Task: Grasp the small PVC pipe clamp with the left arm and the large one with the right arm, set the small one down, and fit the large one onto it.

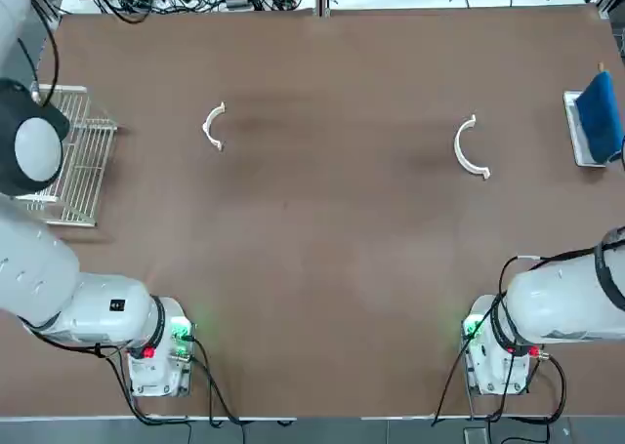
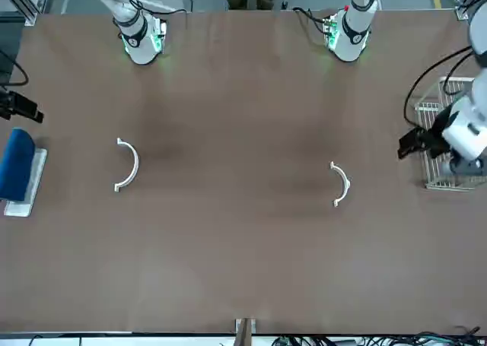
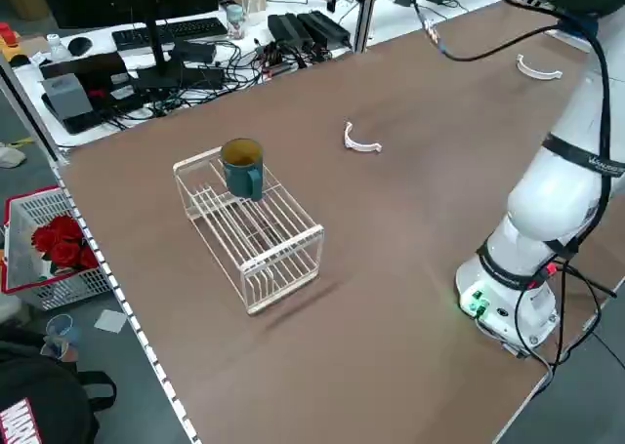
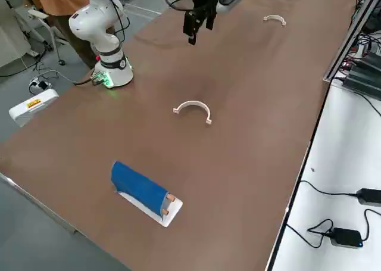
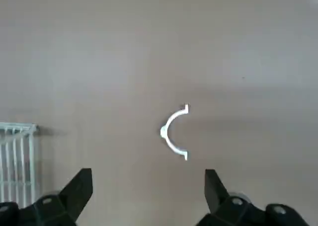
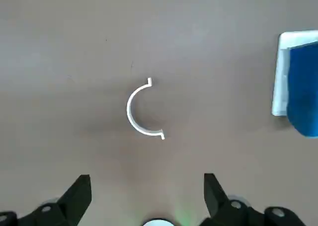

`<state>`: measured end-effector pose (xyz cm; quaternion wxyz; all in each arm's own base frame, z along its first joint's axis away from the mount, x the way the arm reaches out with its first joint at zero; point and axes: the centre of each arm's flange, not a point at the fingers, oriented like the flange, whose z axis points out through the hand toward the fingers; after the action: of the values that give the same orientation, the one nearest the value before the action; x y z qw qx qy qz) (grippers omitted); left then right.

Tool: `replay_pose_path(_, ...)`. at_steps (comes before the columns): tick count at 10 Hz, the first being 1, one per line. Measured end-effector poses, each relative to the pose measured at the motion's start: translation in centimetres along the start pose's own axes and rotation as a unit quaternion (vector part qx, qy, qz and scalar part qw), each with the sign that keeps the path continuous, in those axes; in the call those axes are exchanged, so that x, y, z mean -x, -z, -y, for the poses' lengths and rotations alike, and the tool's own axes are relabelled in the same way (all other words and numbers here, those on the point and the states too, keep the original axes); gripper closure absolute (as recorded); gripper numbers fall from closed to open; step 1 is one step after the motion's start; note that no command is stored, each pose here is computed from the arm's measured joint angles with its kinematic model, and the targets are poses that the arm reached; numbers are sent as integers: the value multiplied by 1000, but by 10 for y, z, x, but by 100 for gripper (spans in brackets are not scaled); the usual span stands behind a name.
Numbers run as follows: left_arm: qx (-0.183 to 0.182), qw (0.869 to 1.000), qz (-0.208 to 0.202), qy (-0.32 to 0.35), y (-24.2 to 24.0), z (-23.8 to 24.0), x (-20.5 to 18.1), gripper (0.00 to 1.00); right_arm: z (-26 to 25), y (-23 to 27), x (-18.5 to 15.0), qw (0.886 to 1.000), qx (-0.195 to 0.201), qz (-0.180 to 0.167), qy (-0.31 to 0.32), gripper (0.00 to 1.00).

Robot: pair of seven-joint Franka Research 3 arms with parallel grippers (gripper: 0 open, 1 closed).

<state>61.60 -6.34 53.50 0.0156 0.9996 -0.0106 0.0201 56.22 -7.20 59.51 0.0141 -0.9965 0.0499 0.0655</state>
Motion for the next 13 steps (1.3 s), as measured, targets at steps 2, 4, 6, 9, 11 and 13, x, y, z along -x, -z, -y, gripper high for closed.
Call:
replay_pose_path(2,-9,1000,-10,-14,-67,-32,6,3,13,-60,-14,1000,1,3,11,0)
replay_pose_path(4,-15,1000,5,-18,-140,-43,20,5,22,-129,-17,1000,1,8,19,0)
replay_pose_path(6,-17,999,19,-20,-197,-41,35,8,30,-191,-11,1000,2,8,27,0)
replay_pose_path(9,-24,999,25,-35,-283,-36,60,14,49,-272,9,999,5,-21,45,1)
replay_pose_path(11,-26,998,20,-45,-323,-30,76,17,55,-315,23,998,6,-31,53,4)
replay_pose_path(13,-23,999,20,-45,-347,-26,80,25,54,-358,23,998,6,-36,53,9)
